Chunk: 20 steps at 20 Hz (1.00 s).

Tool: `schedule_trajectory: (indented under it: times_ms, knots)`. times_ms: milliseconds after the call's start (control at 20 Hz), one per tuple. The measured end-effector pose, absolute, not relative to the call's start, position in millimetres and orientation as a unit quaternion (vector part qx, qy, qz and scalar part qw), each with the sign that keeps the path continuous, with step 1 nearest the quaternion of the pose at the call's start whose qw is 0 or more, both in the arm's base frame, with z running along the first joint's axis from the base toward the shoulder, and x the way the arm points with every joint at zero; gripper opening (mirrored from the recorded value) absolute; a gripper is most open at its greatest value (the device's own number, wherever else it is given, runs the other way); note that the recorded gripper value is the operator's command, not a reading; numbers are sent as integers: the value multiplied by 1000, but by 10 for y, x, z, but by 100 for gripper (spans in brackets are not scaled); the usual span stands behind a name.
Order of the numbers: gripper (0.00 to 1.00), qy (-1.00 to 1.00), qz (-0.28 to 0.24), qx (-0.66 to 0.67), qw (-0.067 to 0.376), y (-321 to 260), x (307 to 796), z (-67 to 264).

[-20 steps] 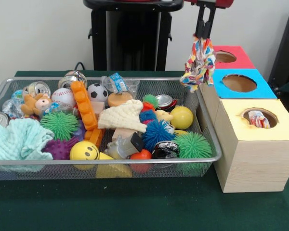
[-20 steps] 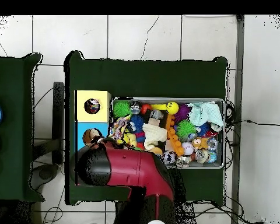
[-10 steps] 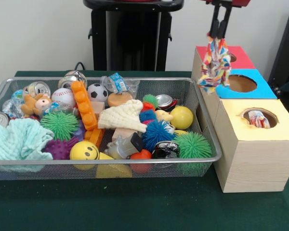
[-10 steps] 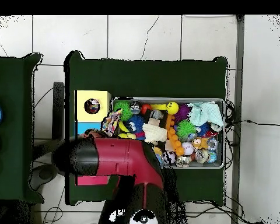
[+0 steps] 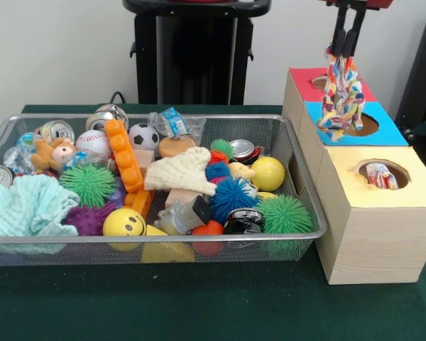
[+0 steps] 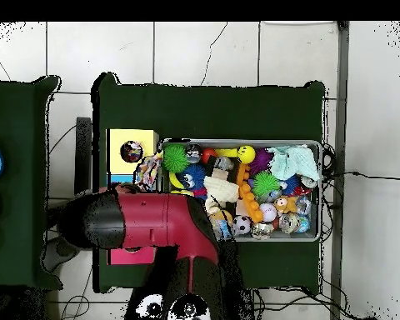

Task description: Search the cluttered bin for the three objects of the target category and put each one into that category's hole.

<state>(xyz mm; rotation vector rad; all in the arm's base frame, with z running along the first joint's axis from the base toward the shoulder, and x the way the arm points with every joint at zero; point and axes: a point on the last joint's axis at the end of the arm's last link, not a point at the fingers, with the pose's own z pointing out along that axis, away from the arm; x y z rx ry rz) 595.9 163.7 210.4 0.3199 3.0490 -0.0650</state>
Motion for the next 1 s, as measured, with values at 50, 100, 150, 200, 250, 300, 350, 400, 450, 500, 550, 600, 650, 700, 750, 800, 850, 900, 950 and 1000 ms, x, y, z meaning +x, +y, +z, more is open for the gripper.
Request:
schedule_trajectory:
  times_ms: [50, 100, 150, 200, 250, 300, 350, 400, 450, 500, 550, 600, 650, 700, 750, 800, 850, 900, 950, 1000]
  knots:
    - [0, 994, -21, 103, 37, 1649, 5956, 2102]
    - [0, 994, -20, 103, 37, 1661, 5955, 2101]
    - [0, 994, -20, 103, 37, 1671, 5952, 2097]
    - [0, 994, -18, 103, 35, 1695, 5949, 2081]
    - [0, 994, -18, 102, 34, 1702, 5949, 2074]
    - [0, 994, -17, 102, 33, 1711, 5948, 2062]
    - [0, 994, -17, 101, 30, 1727, 5946, 2037]
    - [0, 994, -16, 100, 29, 1737, 5944, 2024]
    - [0, 995, -15, 99, 28, 1751, 5943, 2005]
    - [0, 995, -14, 97, 25, 1774, 5942, 1980]
    - [0, 995, -12, 94, 23, 1815, 5947, 1944]
    - [0, 995, -10, 92, 21, 1840, 5953, 1921]
    - [0, 996, -9, 91, 20, 1864, 5962, 1901]
    - [0, 996, -7, 89, 19, 1888, 5971, 1881]
    - [0, 996, -4, 88, 17, 1917, 5984, 1864]
    - [0, 996, -3, 88, 17, 1928, 5988, 1857]
    - [0, 996, -1, 88, 16, 1945, 5996, 1846]
    - [0, 996, 6, 87, 11, 2008, 6014, 1802]
    - [0, 996, 8, 86, 10, 2023, 6015, 1793]
    - [0, 996, 9, 85, 9, 2042, 6014, 1783]
